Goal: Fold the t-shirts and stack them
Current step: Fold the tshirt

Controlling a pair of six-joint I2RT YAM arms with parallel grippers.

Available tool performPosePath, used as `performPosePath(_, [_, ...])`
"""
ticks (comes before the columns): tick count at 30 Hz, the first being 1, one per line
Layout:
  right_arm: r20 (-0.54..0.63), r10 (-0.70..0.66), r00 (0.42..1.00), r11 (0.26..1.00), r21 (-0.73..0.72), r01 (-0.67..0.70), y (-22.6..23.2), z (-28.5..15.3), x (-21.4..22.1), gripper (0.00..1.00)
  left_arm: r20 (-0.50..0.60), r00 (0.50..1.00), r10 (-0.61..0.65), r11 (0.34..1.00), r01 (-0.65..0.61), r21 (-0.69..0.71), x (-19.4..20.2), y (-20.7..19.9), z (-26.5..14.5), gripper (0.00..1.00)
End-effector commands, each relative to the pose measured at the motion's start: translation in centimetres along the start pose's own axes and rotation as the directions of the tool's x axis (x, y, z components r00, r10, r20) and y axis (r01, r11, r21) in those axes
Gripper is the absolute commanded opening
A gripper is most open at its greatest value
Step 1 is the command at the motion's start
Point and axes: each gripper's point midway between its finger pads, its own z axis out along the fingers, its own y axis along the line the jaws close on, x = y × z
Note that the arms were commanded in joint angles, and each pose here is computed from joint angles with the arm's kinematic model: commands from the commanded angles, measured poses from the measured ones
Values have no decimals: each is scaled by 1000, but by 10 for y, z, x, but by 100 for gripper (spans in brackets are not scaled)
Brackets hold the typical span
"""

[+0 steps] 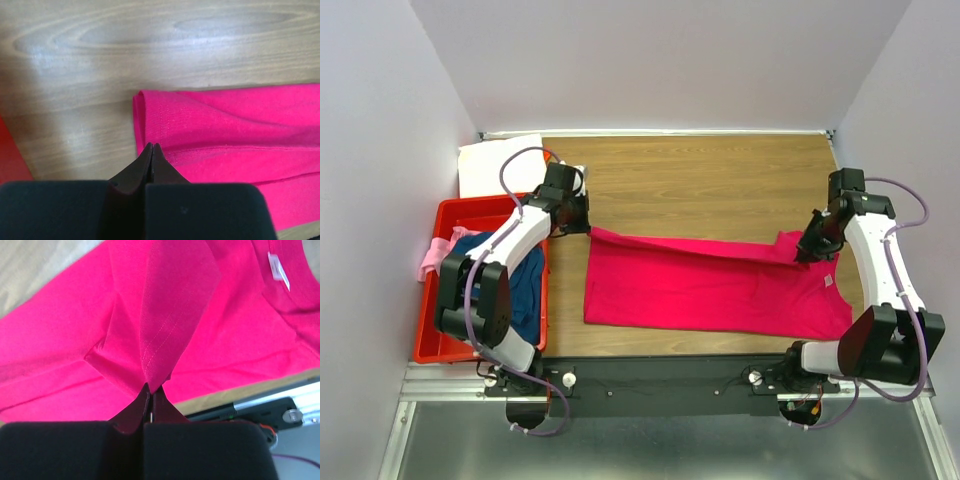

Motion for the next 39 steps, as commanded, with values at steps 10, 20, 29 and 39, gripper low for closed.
performPosePath(10, [-75, -7, 997, 997, 80, 13, -25, -22, 39, 0, -63, 996, -59, 998, 61, 34, 46, -1, -25, 0])
performPosePath(20, [-194, 18, 981, 998, 60, -7, -23, -25, 87, 1, -116, 987, -114, 993, 117, 11, 73, -1, -55, 29])
performPosePath(29, [-204, 24, 979, 999, 31, -18, -17, -22, 90, 60, -70, 993, -100, 994, 103, 41, 33, -13, -44, 56])
performPosePath(39, [18, 88, 996, 996, 7, -88, 18, 36, -5, 67, -206, 978, -22, 987, 54, 150, 37, -35, 25, 56])
